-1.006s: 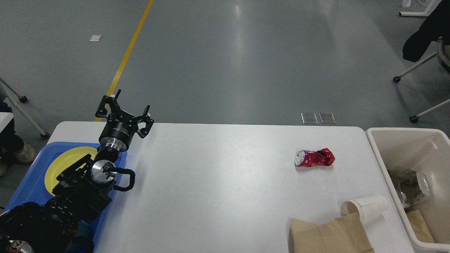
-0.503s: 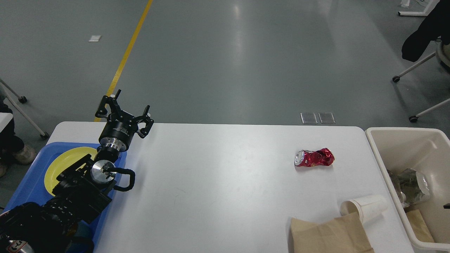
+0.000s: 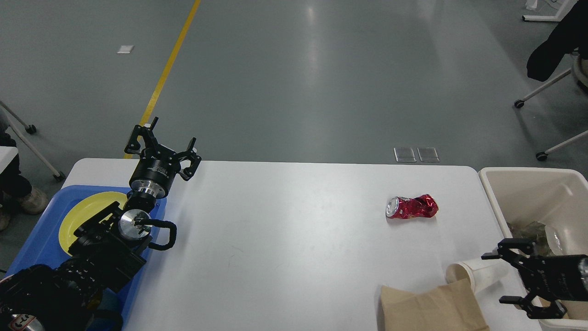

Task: Tidy desktop
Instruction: 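Grasp the white paper cup with the right gripper and drop it in the bin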

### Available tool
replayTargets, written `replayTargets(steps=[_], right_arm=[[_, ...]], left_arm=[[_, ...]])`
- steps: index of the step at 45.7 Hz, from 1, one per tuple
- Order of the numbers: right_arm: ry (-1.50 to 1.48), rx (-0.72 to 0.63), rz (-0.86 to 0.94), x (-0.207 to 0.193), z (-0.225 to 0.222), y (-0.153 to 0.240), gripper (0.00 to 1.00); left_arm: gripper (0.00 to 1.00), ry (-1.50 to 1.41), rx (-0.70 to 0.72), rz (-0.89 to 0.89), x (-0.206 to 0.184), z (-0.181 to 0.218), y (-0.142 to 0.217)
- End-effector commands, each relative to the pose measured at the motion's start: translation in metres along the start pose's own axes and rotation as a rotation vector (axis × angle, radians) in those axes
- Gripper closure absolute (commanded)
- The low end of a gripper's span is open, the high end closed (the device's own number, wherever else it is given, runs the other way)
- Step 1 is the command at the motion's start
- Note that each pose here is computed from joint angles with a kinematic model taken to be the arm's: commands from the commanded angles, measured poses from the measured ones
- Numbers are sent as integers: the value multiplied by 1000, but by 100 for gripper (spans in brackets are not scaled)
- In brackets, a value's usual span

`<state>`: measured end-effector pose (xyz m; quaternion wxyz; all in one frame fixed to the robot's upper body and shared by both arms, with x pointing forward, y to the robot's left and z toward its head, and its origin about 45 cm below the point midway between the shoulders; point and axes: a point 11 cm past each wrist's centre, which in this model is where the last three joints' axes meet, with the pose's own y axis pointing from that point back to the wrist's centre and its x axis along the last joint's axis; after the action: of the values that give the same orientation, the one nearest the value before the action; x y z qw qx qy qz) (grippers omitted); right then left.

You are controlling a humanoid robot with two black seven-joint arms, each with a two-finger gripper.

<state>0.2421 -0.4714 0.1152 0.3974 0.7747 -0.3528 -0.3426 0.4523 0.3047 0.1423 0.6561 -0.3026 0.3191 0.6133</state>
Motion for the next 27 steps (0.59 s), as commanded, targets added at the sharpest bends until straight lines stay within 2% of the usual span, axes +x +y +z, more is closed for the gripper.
replayTargets(steps=[1, 27], right_arm=[[33, 33, 25, 6, -13, -24, 0], [62, 36, 162, 28, 0, -58, 0]], left_arm=[[3, 0, 0, 0, 0, 0, 0], [3, 0, 0, 0, 0, 0, 0]])
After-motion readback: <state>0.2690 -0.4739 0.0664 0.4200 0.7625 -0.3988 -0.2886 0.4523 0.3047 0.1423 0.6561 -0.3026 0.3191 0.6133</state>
